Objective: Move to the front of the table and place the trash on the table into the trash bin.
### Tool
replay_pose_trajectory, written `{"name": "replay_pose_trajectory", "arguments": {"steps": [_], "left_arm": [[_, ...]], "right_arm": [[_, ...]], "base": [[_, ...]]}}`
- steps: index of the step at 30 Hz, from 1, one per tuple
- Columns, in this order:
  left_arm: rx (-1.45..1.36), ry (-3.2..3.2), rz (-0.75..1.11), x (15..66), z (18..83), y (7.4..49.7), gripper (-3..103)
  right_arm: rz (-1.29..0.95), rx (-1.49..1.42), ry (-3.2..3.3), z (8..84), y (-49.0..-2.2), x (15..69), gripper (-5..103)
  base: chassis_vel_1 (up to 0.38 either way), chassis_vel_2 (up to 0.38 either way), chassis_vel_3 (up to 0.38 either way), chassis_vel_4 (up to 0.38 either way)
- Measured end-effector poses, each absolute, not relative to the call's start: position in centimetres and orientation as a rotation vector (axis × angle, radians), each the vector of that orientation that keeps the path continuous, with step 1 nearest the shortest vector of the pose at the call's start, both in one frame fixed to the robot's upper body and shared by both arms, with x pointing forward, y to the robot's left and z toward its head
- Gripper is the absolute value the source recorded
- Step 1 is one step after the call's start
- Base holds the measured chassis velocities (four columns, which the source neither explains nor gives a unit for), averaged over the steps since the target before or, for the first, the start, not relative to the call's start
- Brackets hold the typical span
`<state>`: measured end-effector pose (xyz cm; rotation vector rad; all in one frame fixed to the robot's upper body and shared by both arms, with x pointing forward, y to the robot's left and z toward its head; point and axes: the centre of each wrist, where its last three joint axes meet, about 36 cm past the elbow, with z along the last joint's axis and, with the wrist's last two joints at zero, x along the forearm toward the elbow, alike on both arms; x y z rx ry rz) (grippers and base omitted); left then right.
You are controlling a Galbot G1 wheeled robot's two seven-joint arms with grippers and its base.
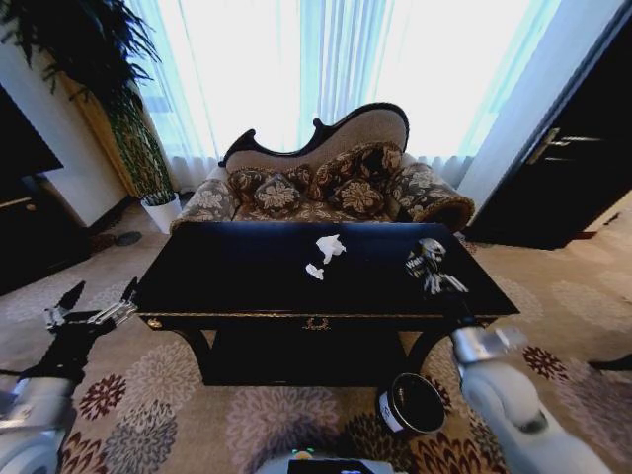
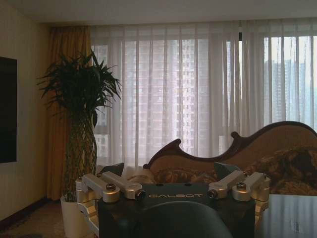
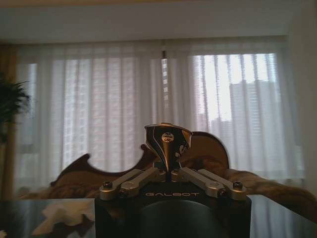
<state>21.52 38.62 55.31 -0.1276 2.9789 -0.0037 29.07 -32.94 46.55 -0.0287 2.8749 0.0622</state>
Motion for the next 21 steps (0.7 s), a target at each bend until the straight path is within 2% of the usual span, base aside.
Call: {"name": "replay_pose_trajectory", "arguments": {"steps": [21], "left_arm": [[-0.127, 2.979, -0.003, 21.5, 55.3, 38.6, 100]], "right_arm": [[0.112, 0.360, 2.899, 33.5, -36.7, 23.8, 0]], "base": [[0.000, 0.000, 0.000, 0.000]]}}
